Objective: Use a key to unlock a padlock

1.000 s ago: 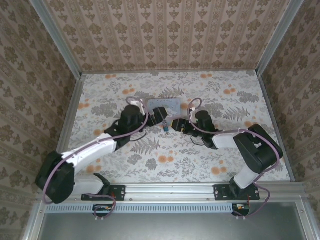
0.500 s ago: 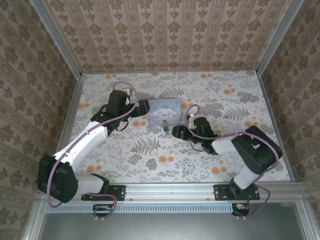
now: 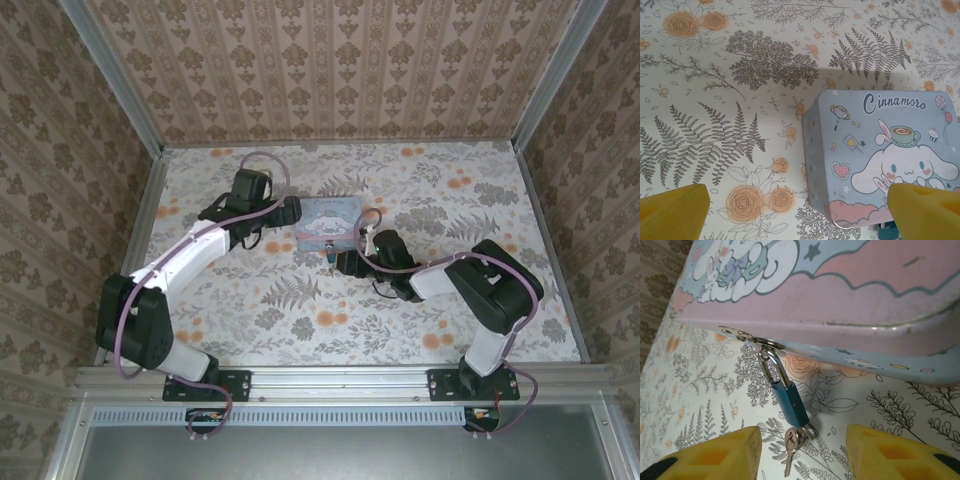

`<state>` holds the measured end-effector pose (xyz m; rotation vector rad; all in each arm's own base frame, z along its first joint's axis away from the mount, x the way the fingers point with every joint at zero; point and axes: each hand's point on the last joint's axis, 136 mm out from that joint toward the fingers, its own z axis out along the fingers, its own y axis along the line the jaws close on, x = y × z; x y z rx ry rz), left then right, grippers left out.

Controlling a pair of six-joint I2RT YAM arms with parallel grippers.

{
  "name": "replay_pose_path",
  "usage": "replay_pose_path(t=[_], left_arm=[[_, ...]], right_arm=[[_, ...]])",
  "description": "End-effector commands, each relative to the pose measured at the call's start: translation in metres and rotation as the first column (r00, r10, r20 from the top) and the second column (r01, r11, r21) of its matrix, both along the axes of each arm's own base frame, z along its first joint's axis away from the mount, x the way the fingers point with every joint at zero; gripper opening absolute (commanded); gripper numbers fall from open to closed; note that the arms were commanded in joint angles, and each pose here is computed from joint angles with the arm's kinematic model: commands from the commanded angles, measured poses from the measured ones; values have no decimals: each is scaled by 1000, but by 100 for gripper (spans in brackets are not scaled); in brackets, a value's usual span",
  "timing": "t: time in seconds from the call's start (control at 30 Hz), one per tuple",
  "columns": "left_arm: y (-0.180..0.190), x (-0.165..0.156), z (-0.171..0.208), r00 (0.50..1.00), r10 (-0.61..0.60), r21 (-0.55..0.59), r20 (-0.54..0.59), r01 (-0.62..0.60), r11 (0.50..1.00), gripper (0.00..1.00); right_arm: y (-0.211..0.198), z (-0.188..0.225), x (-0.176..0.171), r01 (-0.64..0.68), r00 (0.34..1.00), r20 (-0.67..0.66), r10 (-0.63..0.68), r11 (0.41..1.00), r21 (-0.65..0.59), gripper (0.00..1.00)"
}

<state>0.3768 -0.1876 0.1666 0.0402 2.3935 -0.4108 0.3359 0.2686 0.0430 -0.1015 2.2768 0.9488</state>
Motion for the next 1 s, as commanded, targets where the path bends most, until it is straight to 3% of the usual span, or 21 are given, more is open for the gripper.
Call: replay_pose_path(t=[0.0,0.53,0.97], left_arm=[[-1,2,3,1000,-19,9,-11,19,1000,100],[1,14,-7,998,-5,-27,-57,3,1000,100],[-3,16,-9,998,-18,-40,-68,15,999,100]], right_arm=[[4,-6,6,-14,1000,14,14,999,-50,50],[22,-22,7,-74,997,-17,73,996,-52,47],[26,-30,2,-72,997,-32,70,996,-48,36]])
